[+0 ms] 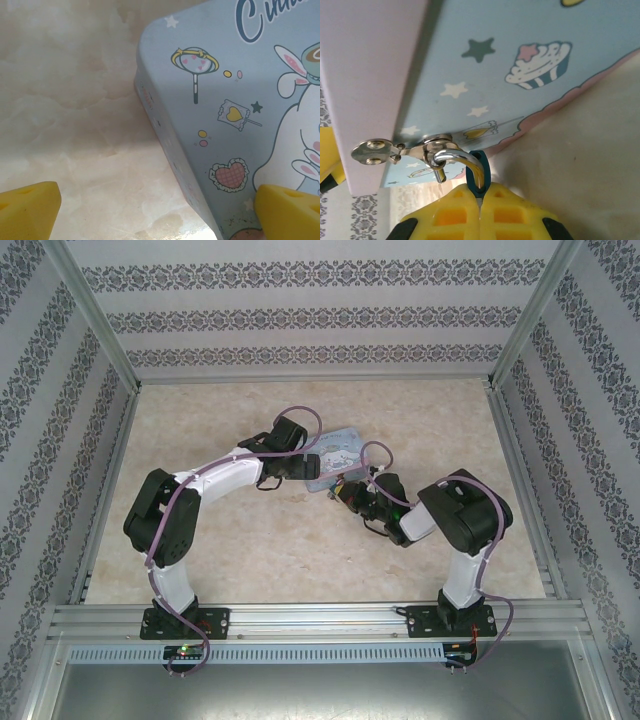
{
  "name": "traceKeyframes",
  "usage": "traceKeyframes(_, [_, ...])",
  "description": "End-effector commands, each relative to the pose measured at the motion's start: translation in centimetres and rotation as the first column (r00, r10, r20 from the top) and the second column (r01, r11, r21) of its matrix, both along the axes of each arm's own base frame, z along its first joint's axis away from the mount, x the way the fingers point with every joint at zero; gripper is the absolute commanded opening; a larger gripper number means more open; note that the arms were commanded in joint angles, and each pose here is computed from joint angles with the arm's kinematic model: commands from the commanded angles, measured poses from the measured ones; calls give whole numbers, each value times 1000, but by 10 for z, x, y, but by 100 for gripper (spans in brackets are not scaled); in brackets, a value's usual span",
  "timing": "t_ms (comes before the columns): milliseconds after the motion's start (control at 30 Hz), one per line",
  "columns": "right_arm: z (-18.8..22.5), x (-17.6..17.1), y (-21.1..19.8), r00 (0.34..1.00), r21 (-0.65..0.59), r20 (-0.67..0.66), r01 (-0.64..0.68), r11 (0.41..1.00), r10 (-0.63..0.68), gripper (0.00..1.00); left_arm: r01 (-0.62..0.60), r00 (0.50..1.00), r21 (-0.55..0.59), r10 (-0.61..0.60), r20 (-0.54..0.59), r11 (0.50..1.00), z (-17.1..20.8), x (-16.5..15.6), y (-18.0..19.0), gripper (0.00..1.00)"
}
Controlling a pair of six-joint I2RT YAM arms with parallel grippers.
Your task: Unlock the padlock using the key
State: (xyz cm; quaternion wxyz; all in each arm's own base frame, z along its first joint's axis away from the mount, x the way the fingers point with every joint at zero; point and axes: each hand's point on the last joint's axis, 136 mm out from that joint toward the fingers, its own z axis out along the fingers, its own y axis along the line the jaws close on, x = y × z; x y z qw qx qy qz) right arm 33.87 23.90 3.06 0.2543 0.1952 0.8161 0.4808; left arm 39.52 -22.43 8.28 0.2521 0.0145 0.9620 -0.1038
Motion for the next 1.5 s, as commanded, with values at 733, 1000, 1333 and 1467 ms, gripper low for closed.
traceKeyframes(733, [-5, 30, -46, 989, 111, -43, 145, 983, -141, 0, 47, 985, 197, -13, -172, 979, -56, -31, 27, 100])
traceKeyframes(1000, [-6, 35, -59, 991, 95, -71, 119, 988, -112, 0, 53, 983, 197, -16, -185, 979, -60, -33, 26, 100])
traceKeyframes(1333, [-20, 35, -60, 990, 50, -136, 53, 997, -46, 0, 66, 979, 202, -24, -204, 977, -62, -31, 24, 100])
traceKeyframes(1467, [-23, 34, -65, 988, 6, -146, 60, 998, -59, 0, 71, 977, 212, -25, -210, 975, -64, -32, 26, 100])
